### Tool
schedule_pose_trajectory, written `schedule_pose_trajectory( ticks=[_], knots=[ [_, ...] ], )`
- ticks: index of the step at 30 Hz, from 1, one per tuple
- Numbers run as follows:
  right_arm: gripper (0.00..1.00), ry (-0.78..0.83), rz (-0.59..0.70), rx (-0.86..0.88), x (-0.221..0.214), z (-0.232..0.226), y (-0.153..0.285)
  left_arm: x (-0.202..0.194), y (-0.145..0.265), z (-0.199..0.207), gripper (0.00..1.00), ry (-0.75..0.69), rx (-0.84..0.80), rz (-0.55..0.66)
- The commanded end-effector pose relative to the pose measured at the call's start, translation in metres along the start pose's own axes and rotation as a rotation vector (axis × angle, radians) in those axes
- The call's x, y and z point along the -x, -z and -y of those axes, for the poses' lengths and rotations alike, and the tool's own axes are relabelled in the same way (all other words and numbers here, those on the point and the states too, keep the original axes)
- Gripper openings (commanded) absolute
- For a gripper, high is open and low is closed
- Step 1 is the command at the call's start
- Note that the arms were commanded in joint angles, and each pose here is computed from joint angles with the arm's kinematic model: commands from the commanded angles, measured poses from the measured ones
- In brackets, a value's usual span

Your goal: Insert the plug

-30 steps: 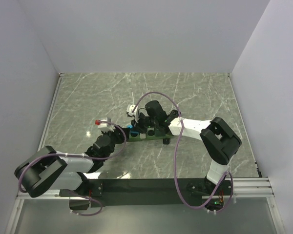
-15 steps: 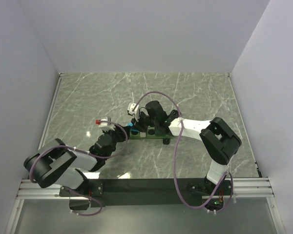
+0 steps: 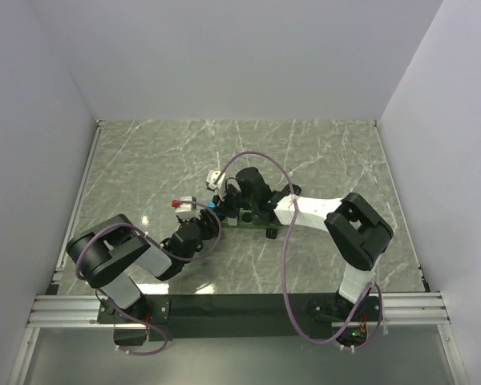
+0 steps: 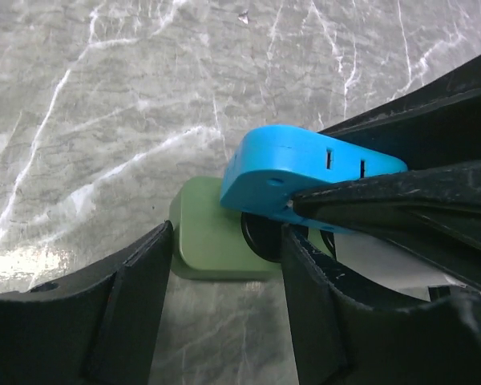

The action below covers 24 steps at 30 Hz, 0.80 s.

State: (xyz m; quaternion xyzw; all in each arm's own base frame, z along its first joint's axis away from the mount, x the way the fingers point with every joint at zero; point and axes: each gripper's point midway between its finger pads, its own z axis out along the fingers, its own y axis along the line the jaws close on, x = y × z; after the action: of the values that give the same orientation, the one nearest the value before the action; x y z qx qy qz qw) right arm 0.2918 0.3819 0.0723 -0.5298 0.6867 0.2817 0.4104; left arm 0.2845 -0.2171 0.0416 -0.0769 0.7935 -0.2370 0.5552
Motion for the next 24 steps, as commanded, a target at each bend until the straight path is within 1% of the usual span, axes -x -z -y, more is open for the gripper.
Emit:
schedule_pose_trajectory(
  ticks=[1, 8, 14, 17, 19, 20, 22, 24],
  knots=[
    [0.0, -0.262, -0.459, 0.25, -0.143, -0.097, 0.016, -0.022, 0.002, 0.008, 0.6, -0.049, -0.016, -0.078],
    [0.0, -0.265, -0.467, 0.214, -0.146, -0.089, 0.013, -0.014, 0.007, 0.006, 0.6, -0.058, -0.007, -0.058],
    [0.0, -0.287, -0.48, 0.199, -0.146, -0.087, 0.013, -0.022, 0.004, 0.001, 0.59, -0.056, 0.013, -0.073],
    [0.0, -0.303, -0.487, 0.163, -0.144, -0.082, 0.013, -0.021, 0.008, -0.003, 0.59, -0.053, 0.024, -0.072],
    [0.0, -0.308, -0.467, 0.164, -0.141, -0.084, 0.016, -0.018, 0.01, -0.005, 0.59, -0.059, 0.033, -0.067],
    [0.0, -0.297, -0.419, 0.149, -0.129, -0.079, 0.016, -0.018, 0.011, -0.006, 0.59, -0.061, 0.036, -0.066],
    [0.0, -0.306, -0.393, 0.136, -0.124, -0.077, 0.019, -0.019, 0.011, -0.007, 0.59, -0.058, 0.037, -0.069],
    [0.02, -0.316, -0.376, 0.12, -0.118, -0.074, 0.024, -0.021, 0.011, -0.006, 0.59, -0.051, 0.029, -0.073]
  ],
)
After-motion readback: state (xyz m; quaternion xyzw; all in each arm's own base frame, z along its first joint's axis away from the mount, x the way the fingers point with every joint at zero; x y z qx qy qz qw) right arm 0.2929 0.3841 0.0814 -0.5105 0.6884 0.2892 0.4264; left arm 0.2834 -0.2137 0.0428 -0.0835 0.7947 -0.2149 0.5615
